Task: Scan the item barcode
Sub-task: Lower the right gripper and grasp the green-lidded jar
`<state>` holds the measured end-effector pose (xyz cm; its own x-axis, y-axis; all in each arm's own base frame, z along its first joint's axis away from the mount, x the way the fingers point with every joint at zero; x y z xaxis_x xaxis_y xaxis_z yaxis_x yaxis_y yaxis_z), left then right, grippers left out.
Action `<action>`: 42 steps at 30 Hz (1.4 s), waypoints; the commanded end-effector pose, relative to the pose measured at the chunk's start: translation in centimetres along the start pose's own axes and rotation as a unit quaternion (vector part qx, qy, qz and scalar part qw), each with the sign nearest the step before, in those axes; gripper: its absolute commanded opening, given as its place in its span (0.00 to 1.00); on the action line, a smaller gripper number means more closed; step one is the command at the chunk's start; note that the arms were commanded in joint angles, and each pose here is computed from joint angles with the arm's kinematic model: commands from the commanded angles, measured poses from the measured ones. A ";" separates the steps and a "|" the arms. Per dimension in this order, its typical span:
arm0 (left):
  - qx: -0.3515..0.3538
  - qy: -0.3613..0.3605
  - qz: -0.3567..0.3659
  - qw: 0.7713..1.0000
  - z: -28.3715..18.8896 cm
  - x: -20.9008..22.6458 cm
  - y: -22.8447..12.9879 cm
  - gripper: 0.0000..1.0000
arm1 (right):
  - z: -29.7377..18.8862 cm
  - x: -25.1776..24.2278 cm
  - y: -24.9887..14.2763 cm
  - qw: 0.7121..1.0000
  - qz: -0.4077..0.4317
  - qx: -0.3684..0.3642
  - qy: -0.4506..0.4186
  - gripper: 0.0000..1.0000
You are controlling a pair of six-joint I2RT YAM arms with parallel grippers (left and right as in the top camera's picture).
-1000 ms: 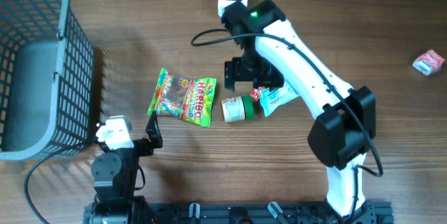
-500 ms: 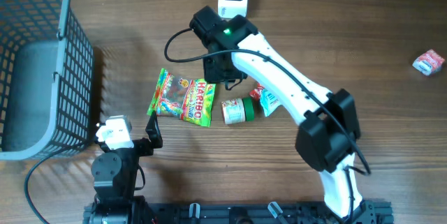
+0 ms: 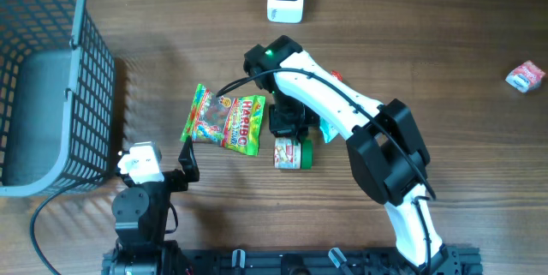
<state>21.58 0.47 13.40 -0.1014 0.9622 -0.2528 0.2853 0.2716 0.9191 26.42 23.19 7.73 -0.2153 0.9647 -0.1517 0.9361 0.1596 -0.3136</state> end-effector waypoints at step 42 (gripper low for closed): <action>0.004 -0.008 0.012 1.000 0.1 -0.2 -0.4 1.00 | 2.9 2.8 -4.2 0.883 0.451 0.053 0.120 1.00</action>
<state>21.59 0.47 13.43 -0.1011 0.9622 -0.2529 0.2839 0.2715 0.9196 21.97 25.68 6.95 0.6388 0.7601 -0.1189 0.7172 -0.6443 -0.2656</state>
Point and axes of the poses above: each gripper's point midway between its finger pads, its own z axis out along the fingers, its own x axis along the line the jaws close on, y = z × x, the point moved 2 cm from there along -z, back along the fingers, and after that the axes turned 7 degrees about -z, right-handed, at the moved point
